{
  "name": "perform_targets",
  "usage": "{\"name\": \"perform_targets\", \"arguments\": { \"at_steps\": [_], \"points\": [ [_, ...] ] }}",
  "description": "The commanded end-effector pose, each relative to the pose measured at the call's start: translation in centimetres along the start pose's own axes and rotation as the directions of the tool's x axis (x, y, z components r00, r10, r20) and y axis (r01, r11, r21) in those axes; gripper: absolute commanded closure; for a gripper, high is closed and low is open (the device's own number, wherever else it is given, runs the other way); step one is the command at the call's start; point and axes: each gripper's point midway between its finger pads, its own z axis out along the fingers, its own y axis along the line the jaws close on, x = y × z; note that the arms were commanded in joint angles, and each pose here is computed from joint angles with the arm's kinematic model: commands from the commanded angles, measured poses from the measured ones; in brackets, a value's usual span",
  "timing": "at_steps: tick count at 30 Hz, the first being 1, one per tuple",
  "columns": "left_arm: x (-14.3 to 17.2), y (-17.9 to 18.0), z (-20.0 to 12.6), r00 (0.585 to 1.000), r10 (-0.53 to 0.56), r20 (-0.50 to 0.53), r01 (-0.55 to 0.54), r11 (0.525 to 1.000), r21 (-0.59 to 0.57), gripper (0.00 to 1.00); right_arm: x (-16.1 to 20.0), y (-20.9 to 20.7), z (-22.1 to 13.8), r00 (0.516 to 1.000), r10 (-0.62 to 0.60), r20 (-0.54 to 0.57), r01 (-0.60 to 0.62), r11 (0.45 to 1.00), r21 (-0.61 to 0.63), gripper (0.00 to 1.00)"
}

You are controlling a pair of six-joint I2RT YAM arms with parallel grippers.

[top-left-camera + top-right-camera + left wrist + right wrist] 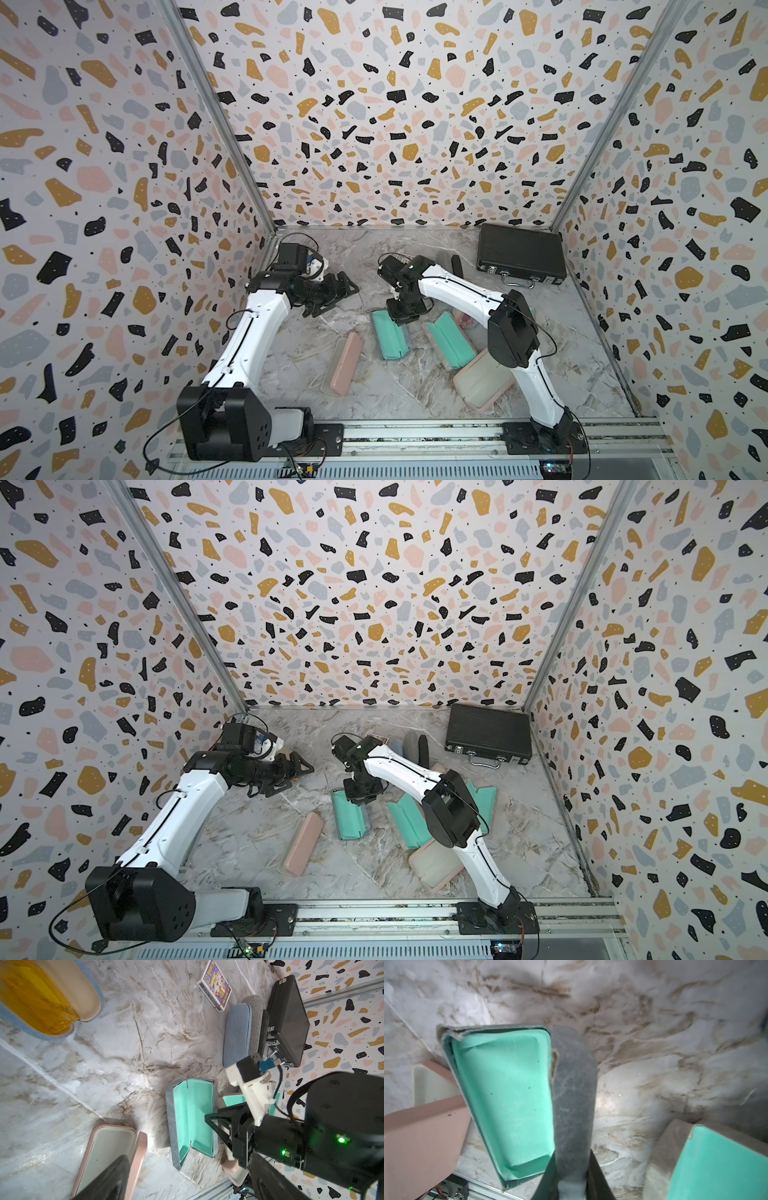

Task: Close the glasses case
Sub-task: Pick up the glasses case at the center of the board, then place the glasses case at the center of the board.

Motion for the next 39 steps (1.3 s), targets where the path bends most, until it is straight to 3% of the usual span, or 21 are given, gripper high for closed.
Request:
{"name": "perform_targets", "arguments": {
  "at_steps": [1, 12, 20, 33, 36, 39],
  "points": [
    [-0.8, 0.4, 0.4, 1.0, 0.0, 0.02, 0.0, 1.0, -0.004, 0.09, -1.3, -1.7, -2.4, 1.0, -0.008, 0.019, 0.008, 1.0, 0.01, 0.84],
    [-1.3, 1.5, 4.5, 0.995, -0.085, -0.051, 0.087, 0.995, 0.052, 0.11, -4.2, -4.6, -1.3, 1.0, 0.008, 0.0, -0.008, 1.0, -0.017, 0.78],
    [-1.6, 2.3, 5.7, 0.992, -0.103, -0.071, 0.105, 0.994, 0.035, 0.11, -4.8, -4.6, -0.9, 1.0, 0.005, -0.002, -0.005, 0.999, -0.035, 0.62],
    [-2.6, 2.0, 7.7, 0.988, -0.1, -0.119, 0.103, 0.994, 0.021, 0.14, -4.9, -4.6, -6.4, 0.996, -0.026, 0.09, 0.028, 0.999, -0.019, 0.45],
    [-2.8, 1.6, 8.2, 0.987, -0.088, -0.131, 0.092, 0.996, 0.021, 0.25, -4.3, -5.5, -7.6, 0.994, -0.023, 0.105, 0.021, 1.0, 0.019, 0.44],
    [-2.4, 1.1, 9.0, 0.984, -0.083, -0.157, 0.087, 0.996, 0.018, 0.53, -3.8, -6.8, -8.5, 0.992, -0.014, 0.126, 0.004, 0.997, 0.075, 0.43]
  ]
}}
